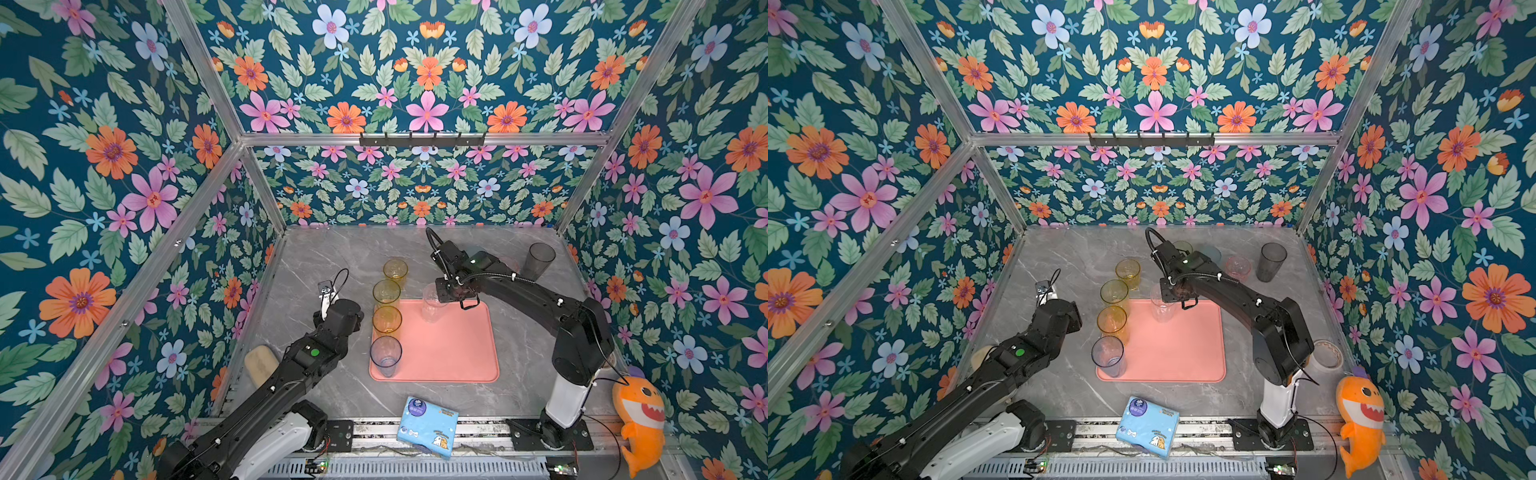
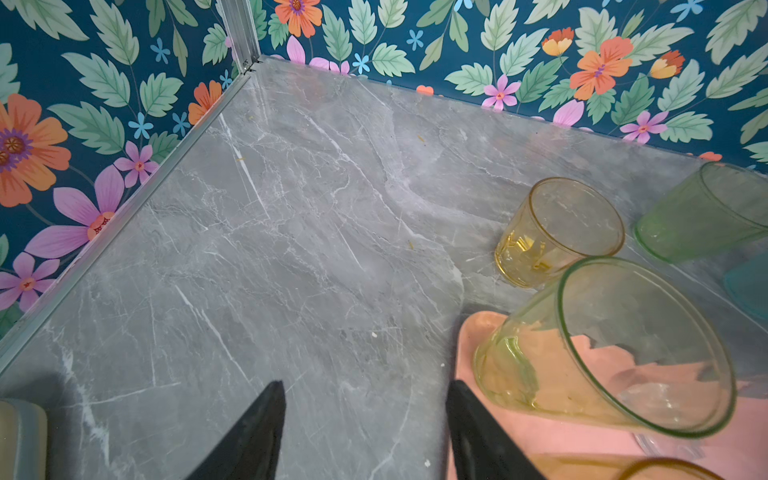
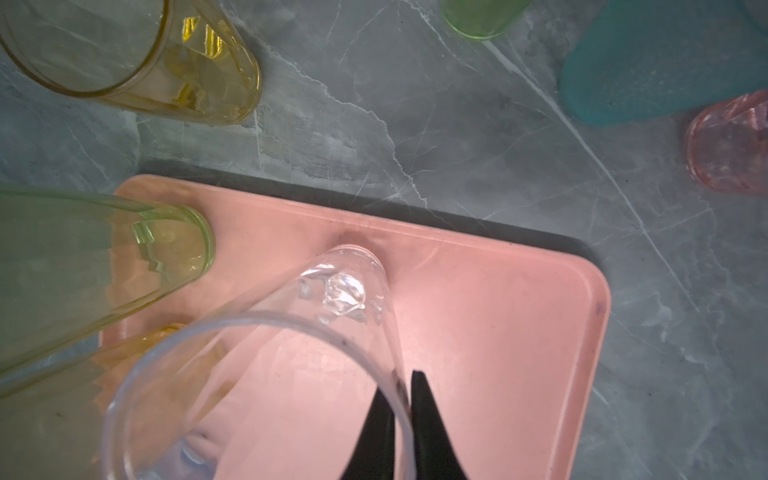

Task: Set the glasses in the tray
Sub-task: 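Lower the clear cup onto the tray and open the right gripper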

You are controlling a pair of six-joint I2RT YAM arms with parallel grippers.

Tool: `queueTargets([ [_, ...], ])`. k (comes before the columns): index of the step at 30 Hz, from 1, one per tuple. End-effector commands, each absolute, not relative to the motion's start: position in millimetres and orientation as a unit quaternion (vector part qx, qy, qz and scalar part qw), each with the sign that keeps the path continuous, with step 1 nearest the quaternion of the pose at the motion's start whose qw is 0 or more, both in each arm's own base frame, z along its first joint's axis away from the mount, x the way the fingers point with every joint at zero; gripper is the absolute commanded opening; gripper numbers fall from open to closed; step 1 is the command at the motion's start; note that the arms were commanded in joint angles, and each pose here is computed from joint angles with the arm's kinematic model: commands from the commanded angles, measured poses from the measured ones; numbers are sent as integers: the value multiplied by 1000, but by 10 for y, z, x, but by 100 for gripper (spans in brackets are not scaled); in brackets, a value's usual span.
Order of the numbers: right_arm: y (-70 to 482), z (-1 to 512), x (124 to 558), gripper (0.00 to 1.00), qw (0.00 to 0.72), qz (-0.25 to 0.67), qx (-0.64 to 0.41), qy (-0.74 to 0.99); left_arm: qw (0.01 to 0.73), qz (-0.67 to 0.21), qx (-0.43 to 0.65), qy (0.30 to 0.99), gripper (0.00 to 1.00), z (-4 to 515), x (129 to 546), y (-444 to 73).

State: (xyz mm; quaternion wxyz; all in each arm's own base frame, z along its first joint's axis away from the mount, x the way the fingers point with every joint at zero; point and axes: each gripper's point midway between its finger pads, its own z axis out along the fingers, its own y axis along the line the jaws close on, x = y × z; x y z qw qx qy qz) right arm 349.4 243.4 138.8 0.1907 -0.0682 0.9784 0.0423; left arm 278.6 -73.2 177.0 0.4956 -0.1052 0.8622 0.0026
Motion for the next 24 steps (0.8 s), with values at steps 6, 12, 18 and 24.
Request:
queueTargets([
  [6, 2401, 1390, 3495, 15, 190, 32, -61, 979, 501, 1, -111, 858, 64, 1794, 2799, -722],
  [12, 2370, 1420, 3500, 15, 194, 25, -60, 979, 500, 2, -113, 859, 64, 1780, 2798, -719],
  [18, 2375, 1426, 3494, 17, 193, 26, -61, 979, 499, 2, -115, 859, 64, 1771, 2799, -720],
  [24, 2379, 1484, 3489, 22, 197, 32, -59, 978, 499, 3, -115, 859, 64, 1768, 2796, -715],
])
